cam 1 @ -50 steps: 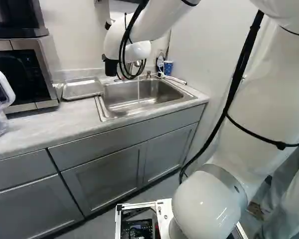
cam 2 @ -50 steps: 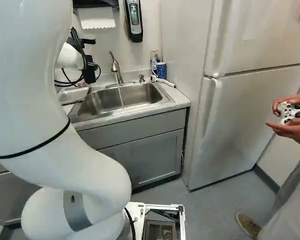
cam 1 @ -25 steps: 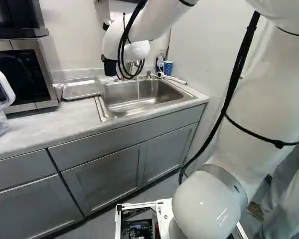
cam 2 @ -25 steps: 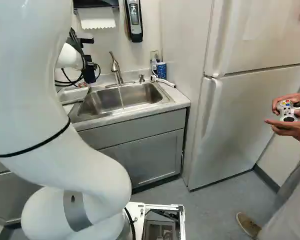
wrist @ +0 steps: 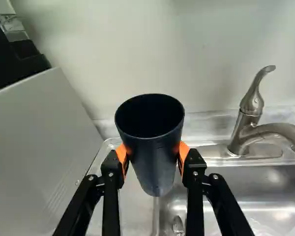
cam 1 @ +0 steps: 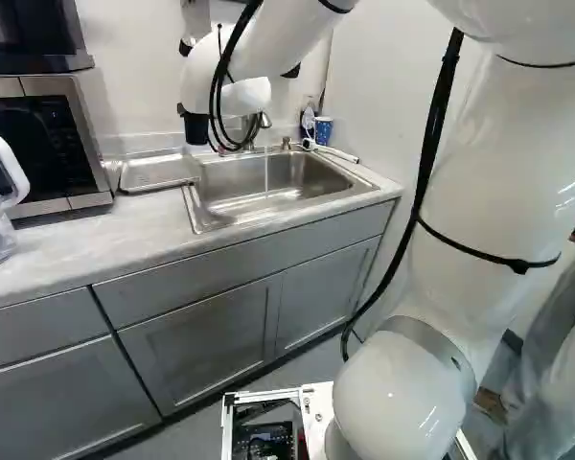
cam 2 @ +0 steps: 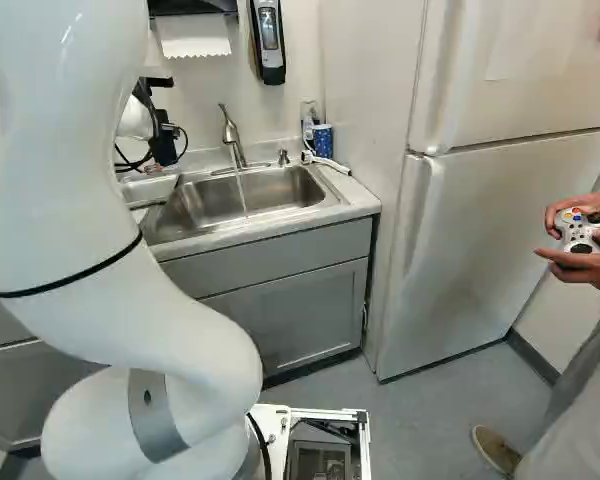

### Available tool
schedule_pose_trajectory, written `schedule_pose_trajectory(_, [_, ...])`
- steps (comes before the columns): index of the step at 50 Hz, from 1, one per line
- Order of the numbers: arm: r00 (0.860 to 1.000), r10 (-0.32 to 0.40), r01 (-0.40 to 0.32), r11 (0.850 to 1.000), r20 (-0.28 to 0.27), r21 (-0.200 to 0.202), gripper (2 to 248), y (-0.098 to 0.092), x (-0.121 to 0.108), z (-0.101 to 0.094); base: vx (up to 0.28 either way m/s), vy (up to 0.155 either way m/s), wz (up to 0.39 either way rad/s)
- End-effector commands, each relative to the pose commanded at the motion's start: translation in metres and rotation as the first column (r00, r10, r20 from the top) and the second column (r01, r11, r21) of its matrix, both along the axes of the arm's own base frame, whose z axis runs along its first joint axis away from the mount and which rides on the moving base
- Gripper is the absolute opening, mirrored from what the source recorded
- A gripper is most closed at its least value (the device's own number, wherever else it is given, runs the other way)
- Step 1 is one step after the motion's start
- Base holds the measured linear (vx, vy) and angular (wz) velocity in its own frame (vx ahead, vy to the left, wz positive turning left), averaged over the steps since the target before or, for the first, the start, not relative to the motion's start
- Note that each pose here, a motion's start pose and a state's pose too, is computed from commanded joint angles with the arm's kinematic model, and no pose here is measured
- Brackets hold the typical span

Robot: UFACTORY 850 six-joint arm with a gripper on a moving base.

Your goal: Rinse the cup and place it in the tray

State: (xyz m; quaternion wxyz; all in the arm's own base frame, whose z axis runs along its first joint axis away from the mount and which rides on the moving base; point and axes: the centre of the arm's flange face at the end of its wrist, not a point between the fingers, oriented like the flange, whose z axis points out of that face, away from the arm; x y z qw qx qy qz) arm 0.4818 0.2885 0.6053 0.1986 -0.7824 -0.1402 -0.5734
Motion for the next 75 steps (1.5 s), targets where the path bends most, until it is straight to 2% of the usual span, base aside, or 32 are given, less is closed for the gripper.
schedule_pose_trajectory(13, [0.999, 0.027, -0.027, 0.999, 0.036, 0.019, 121, 0.022, 0.004, 0.001, 0.000, 0.000, 0.000])
schedule_pose_trajectory(34, [0.995, 0.065, -0.068, 0.997, 0.080, 0.041, 121, 0.060, 0.011, -0.014, 0.000, 0.000, 0.000])
schedule_pose_trajectory(49, [0.994, 0.090, -0.092, 0.995, 0.067, 0.032, 121, 0.083, 0.017, -0.032, 0.000, 0.000, 0.000])
schedule_pose_trajectory(75, [0.996, 0.091, -0.091, 0.996, 0.023, 0.005, 121, 0.084, 0.019, -0.061, 0.000, 0.000, 0.000])
